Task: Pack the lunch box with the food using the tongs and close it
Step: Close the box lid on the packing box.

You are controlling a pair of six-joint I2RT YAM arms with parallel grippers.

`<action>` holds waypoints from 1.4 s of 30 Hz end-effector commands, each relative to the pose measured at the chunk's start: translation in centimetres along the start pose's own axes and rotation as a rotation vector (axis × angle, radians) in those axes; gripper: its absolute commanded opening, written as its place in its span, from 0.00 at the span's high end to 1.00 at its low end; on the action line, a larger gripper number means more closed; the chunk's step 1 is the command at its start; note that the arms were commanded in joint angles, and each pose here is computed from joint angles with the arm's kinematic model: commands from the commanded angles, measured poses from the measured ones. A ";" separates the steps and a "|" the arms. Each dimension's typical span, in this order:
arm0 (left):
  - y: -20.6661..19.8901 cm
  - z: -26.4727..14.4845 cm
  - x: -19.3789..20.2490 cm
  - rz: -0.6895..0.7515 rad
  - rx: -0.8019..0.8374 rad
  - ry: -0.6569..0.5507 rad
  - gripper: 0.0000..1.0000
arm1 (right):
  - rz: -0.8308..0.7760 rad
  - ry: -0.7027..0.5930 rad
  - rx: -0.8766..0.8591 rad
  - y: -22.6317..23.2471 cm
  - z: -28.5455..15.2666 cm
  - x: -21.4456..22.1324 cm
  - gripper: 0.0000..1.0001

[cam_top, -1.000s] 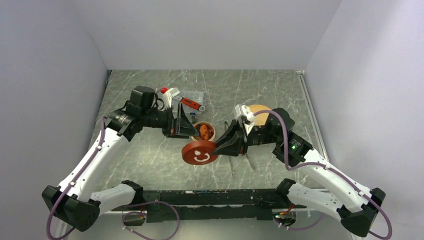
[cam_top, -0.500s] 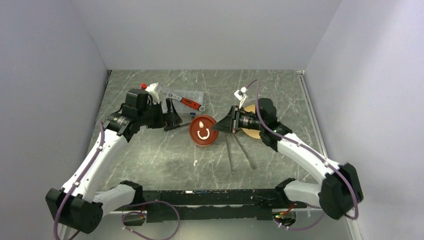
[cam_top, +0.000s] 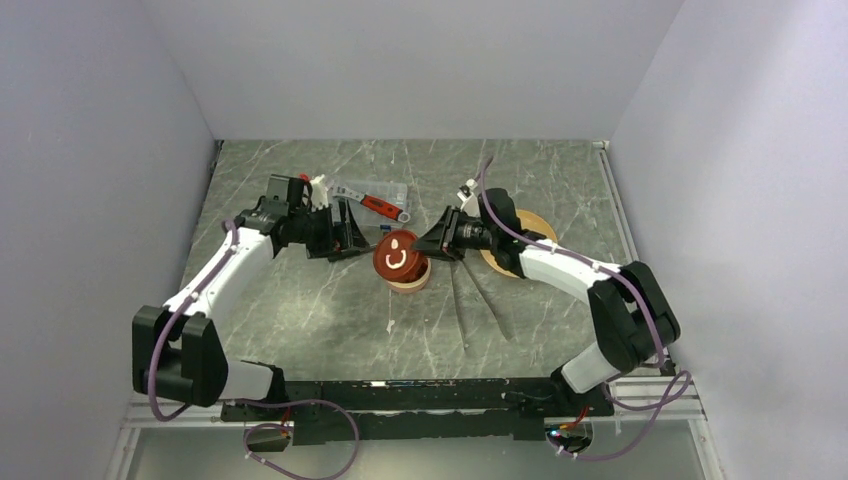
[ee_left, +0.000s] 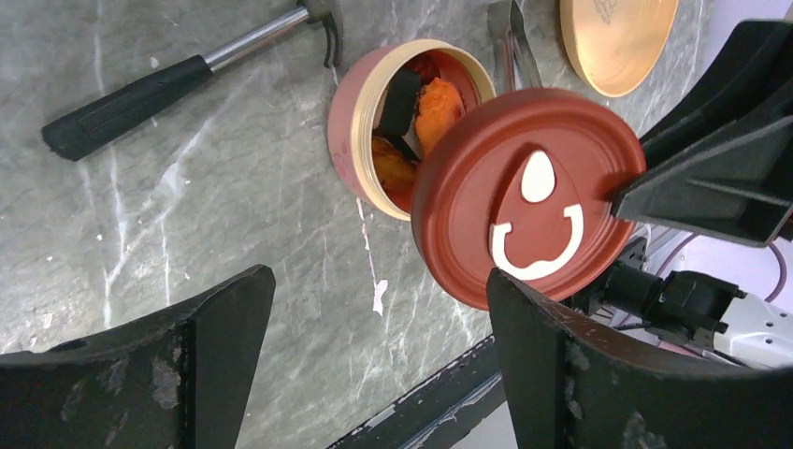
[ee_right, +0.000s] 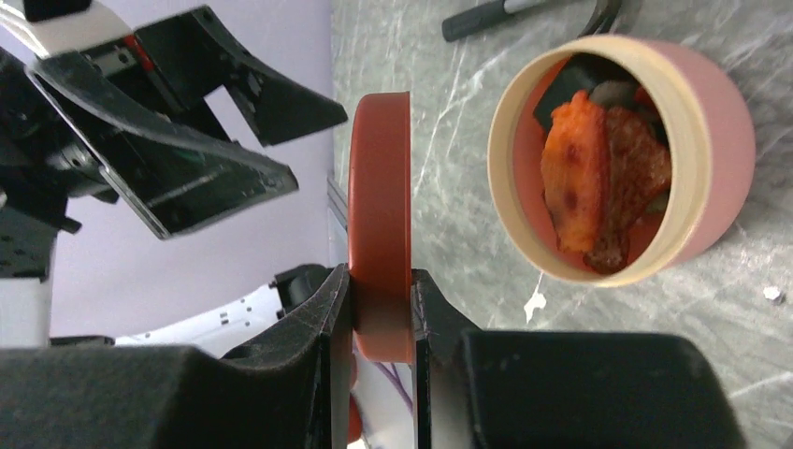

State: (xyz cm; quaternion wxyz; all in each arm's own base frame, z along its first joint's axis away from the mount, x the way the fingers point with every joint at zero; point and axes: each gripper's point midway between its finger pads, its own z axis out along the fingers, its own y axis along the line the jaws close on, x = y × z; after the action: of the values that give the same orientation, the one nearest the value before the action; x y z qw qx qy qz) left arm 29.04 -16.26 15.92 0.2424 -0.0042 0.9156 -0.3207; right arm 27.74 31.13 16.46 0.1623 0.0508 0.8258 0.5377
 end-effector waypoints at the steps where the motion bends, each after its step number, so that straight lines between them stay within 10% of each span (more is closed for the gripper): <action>1: -1.0 0.8 -0.6 0.059 0.082 0.014 0.15 | 0.015 -0.060 -0.026 1.5 1.1 -3.0 1.00; 33: 0.2 10.1 1.1 -0.017 0.006 0.240 0.42 | 0.146 -0.018 0.128 -7.0 2.0 -1.7 1.00; 42: 1.4 11.6 2.2 0.057 -0.098 0.283 0.49 | 0.083 -0.047 0.190 -6.9 1.0 -2.4 0.54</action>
State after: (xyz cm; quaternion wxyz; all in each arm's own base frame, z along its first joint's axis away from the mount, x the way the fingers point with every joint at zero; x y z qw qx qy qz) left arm 31.85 -22.70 6.96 0.1126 0.0410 0.9477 -0.2958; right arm 30.83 29.40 9.63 0.1300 0.1230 0.8571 0.4830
